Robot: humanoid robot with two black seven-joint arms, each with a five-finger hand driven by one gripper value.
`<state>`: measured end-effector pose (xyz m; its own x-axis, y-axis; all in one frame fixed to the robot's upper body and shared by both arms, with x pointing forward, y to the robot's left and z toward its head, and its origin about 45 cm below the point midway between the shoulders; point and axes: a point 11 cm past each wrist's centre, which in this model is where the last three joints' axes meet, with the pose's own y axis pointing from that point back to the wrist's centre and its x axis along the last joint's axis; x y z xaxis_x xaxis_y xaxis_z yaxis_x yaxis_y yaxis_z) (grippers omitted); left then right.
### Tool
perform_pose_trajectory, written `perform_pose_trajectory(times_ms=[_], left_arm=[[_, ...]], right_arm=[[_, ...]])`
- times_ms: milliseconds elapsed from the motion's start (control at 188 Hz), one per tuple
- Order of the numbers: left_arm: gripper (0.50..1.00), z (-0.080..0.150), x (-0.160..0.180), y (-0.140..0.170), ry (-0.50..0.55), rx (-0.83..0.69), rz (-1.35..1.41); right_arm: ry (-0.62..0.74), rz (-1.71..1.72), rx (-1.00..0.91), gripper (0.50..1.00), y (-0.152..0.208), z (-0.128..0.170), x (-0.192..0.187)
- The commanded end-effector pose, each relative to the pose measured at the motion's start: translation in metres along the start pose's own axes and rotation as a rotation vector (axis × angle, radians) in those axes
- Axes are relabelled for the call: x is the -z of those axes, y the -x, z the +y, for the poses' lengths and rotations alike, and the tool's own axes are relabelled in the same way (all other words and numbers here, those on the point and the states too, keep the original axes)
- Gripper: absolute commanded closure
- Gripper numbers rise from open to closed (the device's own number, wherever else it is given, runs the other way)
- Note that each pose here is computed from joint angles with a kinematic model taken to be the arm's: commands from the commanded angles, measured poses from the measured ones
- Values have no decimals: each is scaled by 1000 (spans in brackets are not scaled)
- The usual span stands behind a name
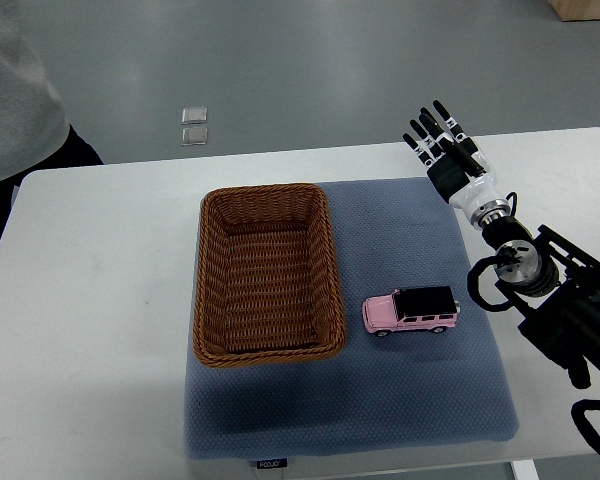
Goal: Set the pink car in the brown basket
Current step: 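Move the right hand down over the pink toy car, then close the right hand's fingers around the pink car's black roof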
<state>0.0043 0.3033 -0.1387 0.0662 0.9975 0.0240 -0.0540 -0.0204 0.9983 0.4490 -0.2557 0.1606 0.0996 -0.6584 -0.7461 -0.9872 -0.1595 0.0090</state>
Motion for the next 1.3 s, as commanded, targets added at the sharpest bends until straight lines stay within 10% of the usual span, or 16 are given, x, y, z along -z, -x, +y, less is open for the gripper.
perform_pose_trajectory(times_ms=[0,457,755,1293], left_arm=[[500,0,0,0,0,0,0],[500,0,-1,-1,2,-1,-2],[500,0,-1,0,2,0,-3],[500,0,-1,-1,1,-1,-3]], right_arm=[[0,3,1,589,0,0,1],[215,642,302,591,33,-11,31],[590,1407,785,591,70,53,36],[649,1559,795,591,31,103,22]])
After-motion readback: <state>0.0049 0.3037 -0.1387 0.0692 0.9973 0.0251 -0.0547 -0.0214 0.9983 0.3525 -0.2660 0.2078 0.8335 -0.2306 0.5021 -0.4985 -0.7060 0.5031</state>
